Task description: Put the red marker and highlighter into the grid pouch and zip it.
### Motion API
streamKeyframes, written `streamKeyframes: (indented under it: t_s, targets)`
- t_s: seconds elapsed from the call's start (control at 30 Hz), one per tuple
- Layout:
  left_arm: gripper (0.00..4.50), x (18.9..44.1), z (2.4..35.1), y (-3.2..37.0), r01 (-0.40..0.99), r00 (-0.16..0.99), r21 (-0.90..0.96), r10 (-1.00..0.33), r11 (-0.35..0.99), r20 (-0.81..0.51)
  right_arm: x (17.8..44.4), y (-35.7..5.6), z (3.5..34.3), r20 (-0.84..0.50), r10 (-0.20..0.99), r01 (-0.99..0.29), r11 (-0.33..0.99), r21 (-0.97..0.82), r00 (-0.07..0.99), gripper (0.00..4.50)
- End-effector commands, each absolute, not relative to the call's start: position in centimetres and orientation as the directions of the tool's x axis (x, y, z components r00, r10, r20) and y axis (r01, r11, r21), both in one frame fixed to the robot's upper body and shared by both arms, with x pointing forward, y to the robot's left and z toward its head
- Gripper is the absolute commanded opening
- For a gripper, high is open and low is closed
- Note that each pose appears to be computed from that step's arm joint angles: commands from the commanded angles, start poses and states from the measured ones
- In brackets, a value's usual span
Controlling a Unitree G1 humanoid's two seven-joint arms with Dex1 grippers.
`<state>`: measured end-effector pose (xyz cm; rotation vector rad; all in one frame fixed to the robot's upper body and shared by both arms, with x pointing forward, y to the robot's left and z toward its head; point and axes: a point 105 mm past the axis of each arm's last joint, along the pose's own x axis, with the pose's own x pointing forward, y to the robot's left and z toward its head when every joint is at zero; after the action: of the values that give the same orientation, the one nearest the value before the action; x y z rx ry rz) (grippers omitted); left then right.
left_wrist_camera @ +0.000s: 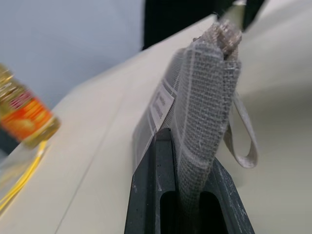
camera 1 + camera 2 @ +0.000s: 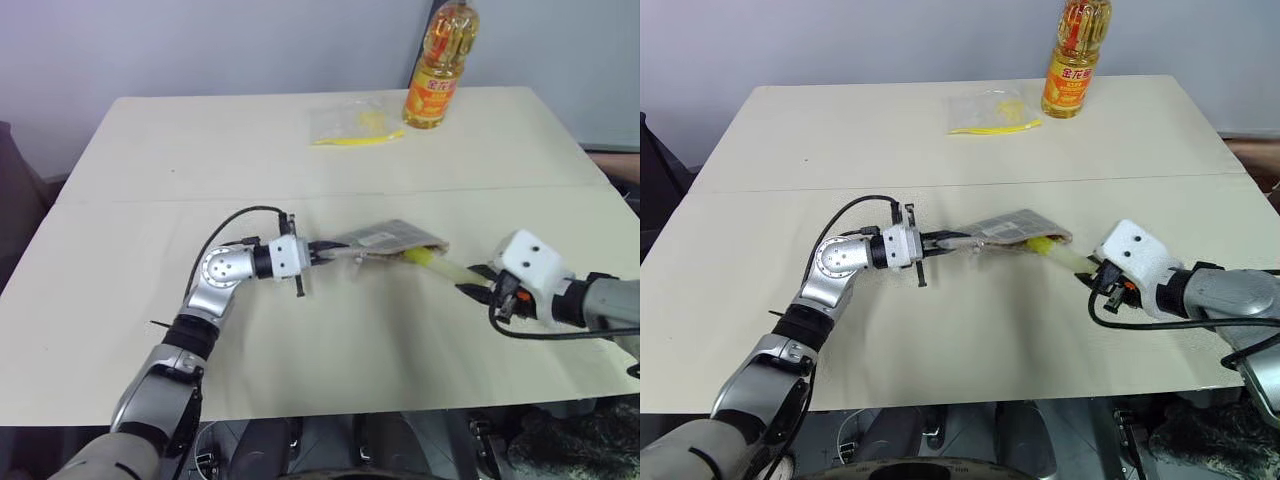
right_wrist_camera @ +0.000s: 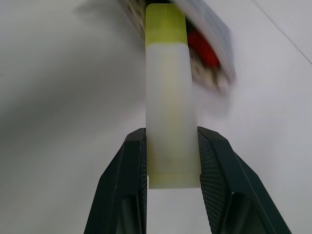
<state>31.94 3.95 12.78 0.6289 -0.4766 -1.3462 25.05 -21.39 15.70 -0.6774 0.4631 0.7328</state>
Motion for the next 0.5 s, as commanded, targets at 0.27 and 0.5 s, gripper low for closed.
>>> streamKeyframes:
  t_s: [0.27,0.5]
  targets:
    - [0.0,29.0,13.7,2.7,0.676,-0.061,0.728,-0.993,-0.112,-0.096,24.9,-17.3,17.2,-0.602,0.552,-0.815,0.35,-0.461,0.577,0.88]
    - [0.0,29.7,13.9,2.7,0.711,-0.015,0.702,-0.999,-0.047,-0.052,24.9,-17.9,18.3,-0.569,0.546,-0.788,0.401,-0.467,0.615,3.4]
